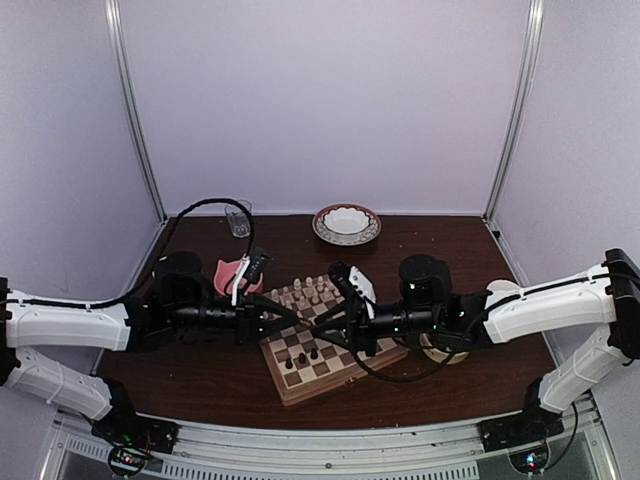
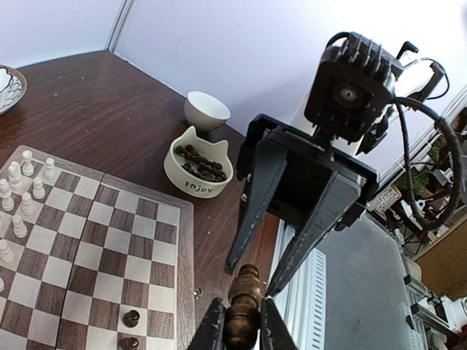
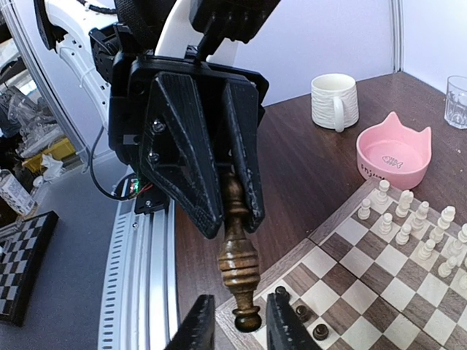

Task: Set up the chess pieces on the board
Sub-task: Pick up the pawn from the chess pile, then place the pawn on the chessboard.

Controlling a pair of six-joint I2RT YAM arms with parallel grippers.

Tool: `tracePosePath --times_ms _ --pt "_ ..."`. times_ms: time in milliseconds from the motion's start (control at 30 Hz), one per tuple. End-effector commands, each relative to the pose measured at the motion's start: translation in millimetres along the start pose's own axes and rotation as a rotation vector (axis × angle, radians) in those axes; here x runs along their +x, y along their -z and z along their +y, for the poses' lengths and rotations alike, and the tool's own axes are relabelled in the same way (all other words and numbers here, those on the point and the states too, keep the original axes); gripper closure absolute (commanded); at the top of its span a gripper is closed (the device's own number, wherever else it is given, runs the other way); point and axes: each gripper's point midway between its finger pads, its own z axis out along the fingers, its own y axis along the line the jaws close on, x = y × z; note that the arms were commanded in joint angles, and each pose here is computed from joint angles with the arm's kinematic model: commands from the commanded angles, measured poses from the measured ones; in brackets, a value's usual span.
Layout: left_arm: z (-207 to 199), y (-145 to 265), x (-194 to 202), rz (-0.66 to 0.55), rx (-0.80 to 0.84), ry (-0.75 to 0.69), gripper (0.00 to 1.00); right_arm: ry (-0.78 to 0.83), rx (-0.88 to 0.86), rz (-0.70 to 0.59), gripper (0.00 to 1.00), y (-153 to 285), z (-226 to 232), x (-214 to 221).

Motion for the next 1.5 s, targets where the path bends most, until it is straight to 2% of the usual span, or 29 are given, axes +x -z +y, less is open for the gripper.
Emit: tracePosePath --times_ms 0,133,233,333,500,633,667,867,1033,1200,1333,1467 --pt "-5.4 4.7 -11.1 -0.048 0.017 -0.032 1.00 0.013 -0.037 -0.027 0.79 -0.9 8.5 -12.4" --pt "-4.4 4.8 -10.5 -0.048 0.013 -0.031 1.00 0.012 -0.031 -0.029 0.95 0.4 8.3 -13.5" --pt "-2.0 5.5 -10.5 -0.050 -0.004 -0.031 1.00 0.010 -0.018 -0.027 1.00 1.0 6.2 -14.3" --pt "10.5 9.8 -9.8 -0.054 -0.086 -0.031 1.00 0.009 0.034 0.001 1.00 3.2 -1.6 -12.1" --pt "45.9 33.3 -13.4 -0.080 -0.348 -0.062 1.00 -0.017 0.158 0.103 1.00 14.0 -25.2 -2.5" --pt "63.1 54.2 -17.2 -0.091 -0.504 -0.091 1.00 -0.084 0.240 0.361 1.00 19.4 -39.8 25.8" --pt "63.8 57.1 -18.1 -0.096 -0.517 -0.096 1.00 -0.115 0.254 0.459 1.00 22.3 -41.3 39.8" --pt "65.9 64.6 -19.6 -0.112 -0.549 -0.108 1.00 -0.213 0.382 0.744 1.00 41.6 -51.0 49.4" --pt "72.3 74.0 -22.0 -0.125 -0.610 -0.126 1.00 -0.216 0.481 0.955 1.00 59.6 -61.8 57.8" --pt "71.0 78.4 -23.0 -0.139 -0.615 -0.133 1.00 -0.130 0.692 1.197 1.00 86.8 -95.9 78.1" --pt "68.2 80.0 -24.6 -0.144 -0.609 -0.133 1.00 -0.090 0.729 1.329 1.00 91.9 -108.2 96.1" --pt "65.8 80.7 -25.5 -0.150 -0.598 -0.131 1.00 -0.079 0.705 1.374 1.00 86.5 -111.7 105.6"
